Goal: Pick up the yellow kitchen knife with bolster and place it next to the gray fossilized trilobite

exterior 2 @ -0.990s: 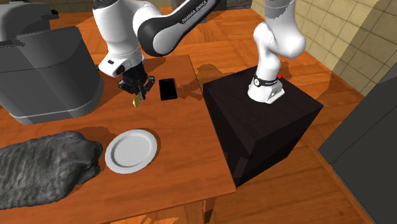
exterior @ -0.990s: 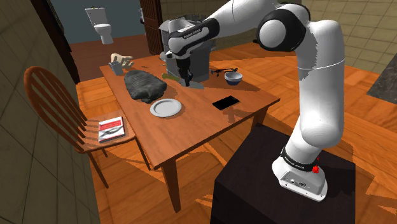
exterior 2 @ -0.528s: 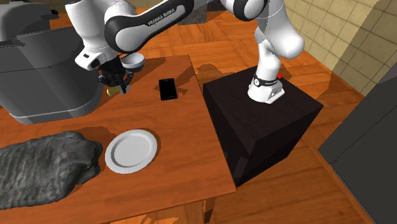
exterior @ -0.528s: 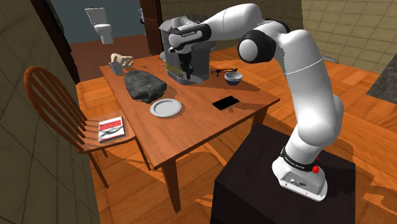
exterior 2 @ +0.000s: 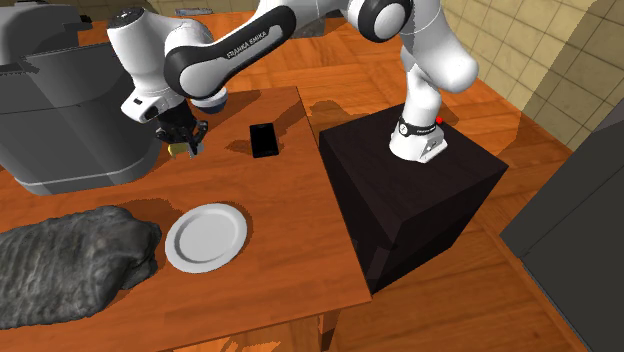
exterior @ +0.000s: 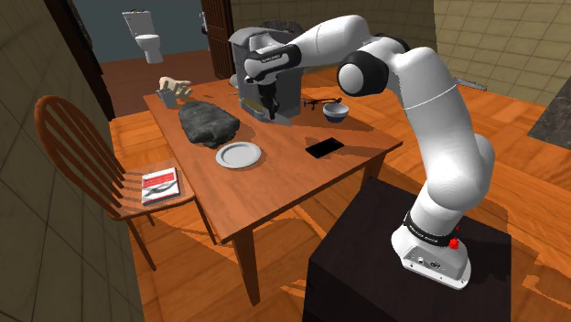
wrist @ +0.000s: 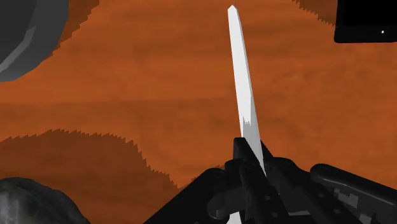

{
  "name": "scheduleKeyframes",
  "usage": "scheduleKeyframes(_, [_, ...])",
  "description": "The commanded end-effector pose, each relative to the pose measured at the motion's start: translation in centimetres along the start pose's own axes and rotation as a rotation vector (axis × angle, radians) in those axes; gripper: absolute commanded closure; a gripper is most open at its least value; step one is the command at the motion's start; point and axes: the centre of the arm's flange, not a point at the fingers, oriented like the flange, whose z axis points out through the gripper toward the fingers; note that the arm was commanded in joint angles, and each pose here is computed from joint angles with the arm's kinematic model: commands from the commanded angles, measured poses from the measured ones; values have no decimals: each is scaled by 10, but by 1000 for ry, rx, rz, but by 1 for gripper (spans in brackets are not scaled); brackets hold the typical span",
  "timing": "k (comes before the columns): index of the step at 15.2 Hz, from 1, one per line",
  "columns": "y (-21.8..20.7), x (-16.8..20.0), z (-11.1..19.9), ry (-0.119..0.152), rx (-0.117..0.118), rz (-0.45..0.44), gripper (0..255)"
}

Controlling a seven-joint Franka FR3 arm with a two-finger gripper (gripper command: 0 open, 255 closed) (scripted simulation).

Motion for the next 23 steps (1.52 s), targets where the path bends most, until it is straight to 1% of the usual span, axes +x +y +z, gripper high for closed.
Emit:
scheduleKeyframes(1, [0, 1, 11, 0, -1, 0, 255])
scheduleKeyframes(19, [3, 10, 105, 0, -1, 0, 255])
scheduleKeyframes(23, [3, 11, 109, 0, -1, 0, 255])
